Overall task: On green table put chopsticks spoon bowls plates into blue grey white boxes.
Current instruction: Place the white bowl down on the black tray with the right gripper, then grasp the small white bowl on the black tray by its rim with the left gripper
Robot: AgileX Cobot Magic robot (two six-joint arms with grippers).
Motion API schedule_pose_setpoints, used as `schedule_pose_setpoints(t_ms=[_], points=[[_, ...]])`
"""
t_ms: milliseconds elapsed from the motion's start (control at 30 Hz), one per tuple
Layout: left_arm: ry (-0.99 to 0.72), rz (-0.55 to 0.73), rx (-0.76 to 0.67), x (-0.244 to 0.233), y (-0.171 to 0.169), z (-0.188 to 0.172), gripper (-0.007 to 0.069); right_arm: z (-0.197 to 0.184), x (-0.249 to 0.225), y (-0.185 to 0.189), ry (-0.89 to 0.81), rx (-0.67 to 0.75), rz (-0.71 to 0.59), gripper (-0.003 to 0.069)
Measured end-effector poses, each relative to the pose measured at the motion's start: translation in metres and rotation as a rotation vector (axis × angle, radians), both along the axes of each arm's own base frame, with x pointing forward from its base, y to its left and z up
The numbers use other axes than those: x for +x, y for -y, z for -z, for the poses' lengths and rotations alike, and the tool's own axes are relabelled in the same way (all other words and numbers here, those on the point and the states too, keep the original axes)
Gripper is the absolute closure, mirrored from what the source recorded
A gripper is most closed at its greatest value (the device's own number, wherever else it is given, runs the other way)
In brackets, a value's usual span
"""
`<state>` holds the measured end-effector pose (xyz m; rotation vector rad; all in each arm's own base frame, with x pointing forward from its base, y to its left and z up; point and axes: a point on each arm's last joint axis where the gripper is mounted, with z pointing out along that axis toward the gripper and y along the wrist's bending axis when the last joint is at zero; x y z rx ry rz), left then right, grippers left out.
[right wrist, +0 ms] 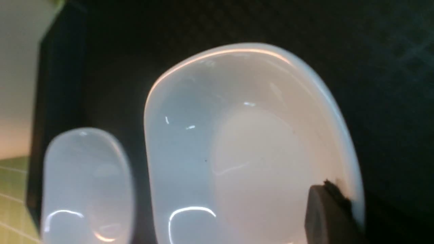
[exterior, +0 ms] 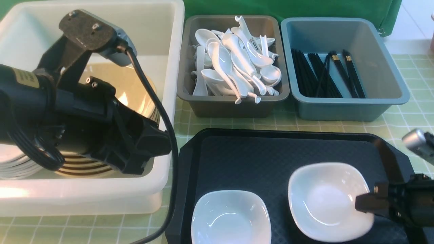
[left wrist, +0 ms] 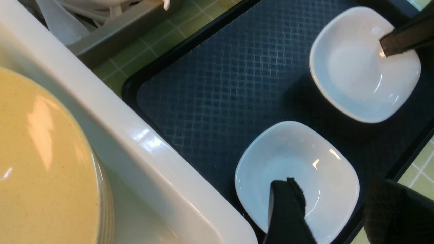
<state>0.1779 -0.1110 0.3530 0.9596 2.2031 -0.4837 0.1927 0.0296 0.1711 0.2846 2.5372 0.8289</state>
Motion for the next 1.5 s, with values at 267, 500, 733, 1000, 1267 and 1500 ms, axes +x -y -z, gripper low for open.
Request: schedule_pose_setpoints(t_ms=[267, 500, 733, 1000, 1267, 1500], points=[[0.005, -0.003, -0.003, 0.000, 0.000, 0.000, 0.0341, 0.000, 0.001, 0.001, 0.028, -0.030, -0.017, 0.0530], [0.002, -0.003, -0.010, 0.000, 0.001, -0.001, 0.0341, -0.001, 0.000, 0.000, 0.036, -0.028, -0.031, 0.0308], [0.001, -0.003, -0.016, 0.000, 0.001, -0.001, 0.0341, -0.024, -0.001, 0.002, 0.123, -0.088, -0.061, 0.0063], [-0.002, -0.002, -0.015, 0.000, 0.001, -0.001, 0.0341, -0.071, -0.006, 0.009, 0.097, -0.283, -0.235, 0.0027], [-0.123, -0.029, -0.080, 0.011, 0.012, 0.011, 0.0340, -0.141, -0.031, -0.016, 0.279, -0.299, -0.442, 0.0089], [-0.279, 0.006, -0.052, 0.038, 0.029, 0.034, 0.0338, -0.157, -0.068, -0.031, 0.373, -0.331, -0.600, 0.0246]])
